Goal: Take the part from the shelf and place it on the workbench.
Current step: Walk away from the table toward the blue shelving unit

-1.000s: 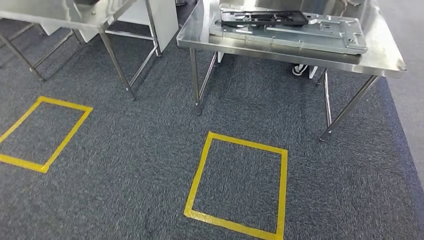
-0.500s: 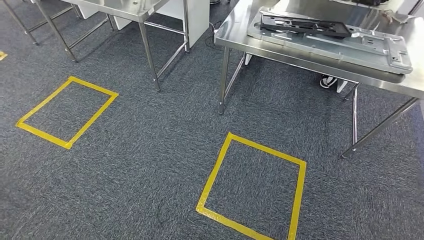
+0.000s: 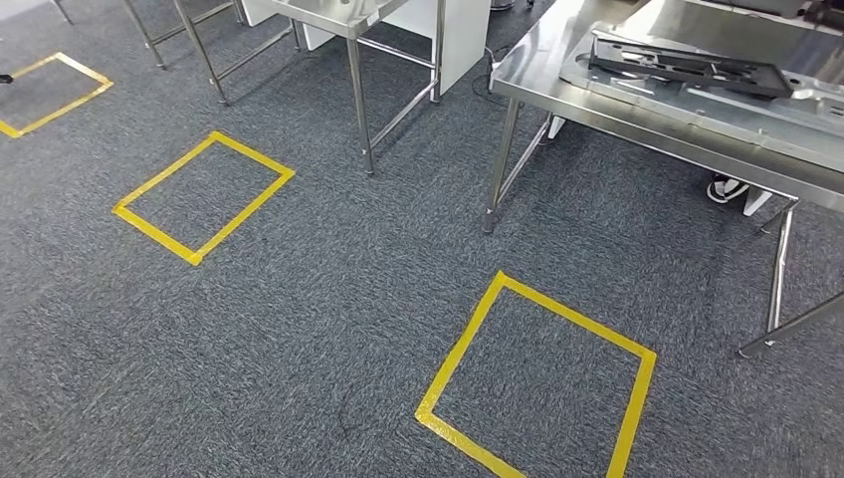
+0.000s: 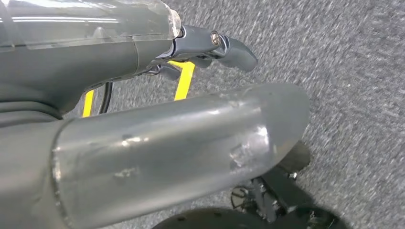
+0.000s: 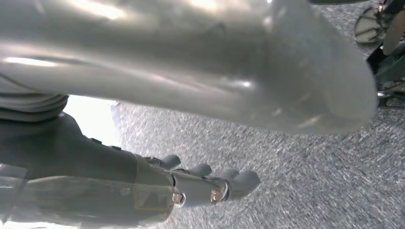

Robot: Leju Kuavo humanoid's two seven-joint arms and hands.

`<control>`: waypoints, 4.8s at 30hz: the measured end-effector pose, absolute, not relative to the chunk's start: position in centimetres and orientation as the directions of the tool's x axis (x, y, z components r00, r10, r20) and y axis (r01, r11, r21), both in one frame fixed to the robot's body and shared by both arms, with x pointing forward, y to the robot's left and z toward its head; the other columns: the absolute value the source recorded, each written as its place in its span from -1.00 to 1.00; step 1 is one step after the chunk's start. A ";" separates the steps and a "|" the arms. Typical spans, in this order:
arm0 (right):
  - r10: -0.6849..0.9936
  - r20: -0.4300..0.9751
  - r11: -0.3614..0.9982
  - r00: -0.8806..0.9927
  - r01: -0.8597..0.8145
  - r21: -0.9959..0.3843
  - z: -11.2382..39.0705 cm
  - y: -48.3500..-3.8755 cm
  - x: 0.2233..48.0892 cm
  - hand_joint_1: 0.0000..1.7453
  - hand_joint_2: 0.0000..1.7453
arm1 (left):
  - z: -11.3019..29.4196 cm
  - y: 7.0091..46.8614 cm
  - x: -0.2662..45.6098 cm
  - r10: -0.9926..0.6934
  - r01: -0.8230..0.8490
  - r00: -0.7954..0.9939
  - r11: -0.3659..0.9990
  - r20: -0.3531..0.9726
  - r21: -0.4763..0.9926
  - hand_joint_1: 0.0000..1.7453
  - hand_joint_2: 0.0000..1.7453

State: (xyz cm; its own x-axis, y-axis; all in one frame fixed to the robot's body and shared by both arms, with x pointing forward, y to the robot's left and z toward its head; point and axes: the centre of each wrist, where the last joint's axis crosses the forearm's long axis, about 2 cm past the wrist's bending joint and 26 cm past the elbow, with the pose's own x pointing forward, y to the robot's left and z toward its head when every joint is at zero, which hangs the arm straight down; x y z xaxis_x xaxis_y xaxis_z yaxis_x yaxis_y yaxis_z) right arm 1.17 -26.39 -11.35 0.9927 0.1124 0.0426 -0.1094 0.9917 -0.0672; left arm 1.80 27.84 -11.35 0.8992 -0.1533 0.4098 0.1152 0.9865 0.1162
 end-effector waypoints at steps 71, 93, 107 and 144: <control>0.197 0.046 0.979 0.979 -0.194 -0.069 -11.3 -26.9 2.1 -1.00 -1.00 | -11.3 27.8 2.2 -0.117 0.074 0.897 0.990 0.427 0.116 -1.00 -1.00; 0.190 0.046 0.981 0.981 -0.188 -0.050 -11.2 -25.7 2.1 -1.00 -1.00 | -11.3 27.7 2.3 -0.125 0.083 0.896 0.990 0.427 0.115 -1.00 -1.00; 0.185 0.046 0.981 0.982 -0.182 -0.066 -11.3 -26.6 2.6 -1.00 -1.00 | -11.3 28.1 1.9 -0.126 0.081 0.899 0.989 0.419 0.123 -1.00 -1.00; 0.183 0.035 0.983 0.983 -0.182 -0.038 -11.3 -26.2 2.1 -1.00 -1.00 | -11.4 29.0 1.7 -0.140 0.083 0.901 0.984 0.410 0.156 -1.00 -1.00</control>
State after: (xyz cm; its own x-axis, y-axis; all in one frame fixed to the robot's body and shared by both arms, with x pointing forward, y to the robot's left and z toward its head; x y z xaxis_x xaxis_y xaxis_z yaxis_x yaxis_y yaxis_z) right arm 2.11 -26.23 -11.29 0.9825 0.1829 0.0349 -0.1816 0.9826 -0.0384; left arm 1.70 28.98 -11.37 0.9013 -0.1405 0.4098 0.0827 0.9843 0.1557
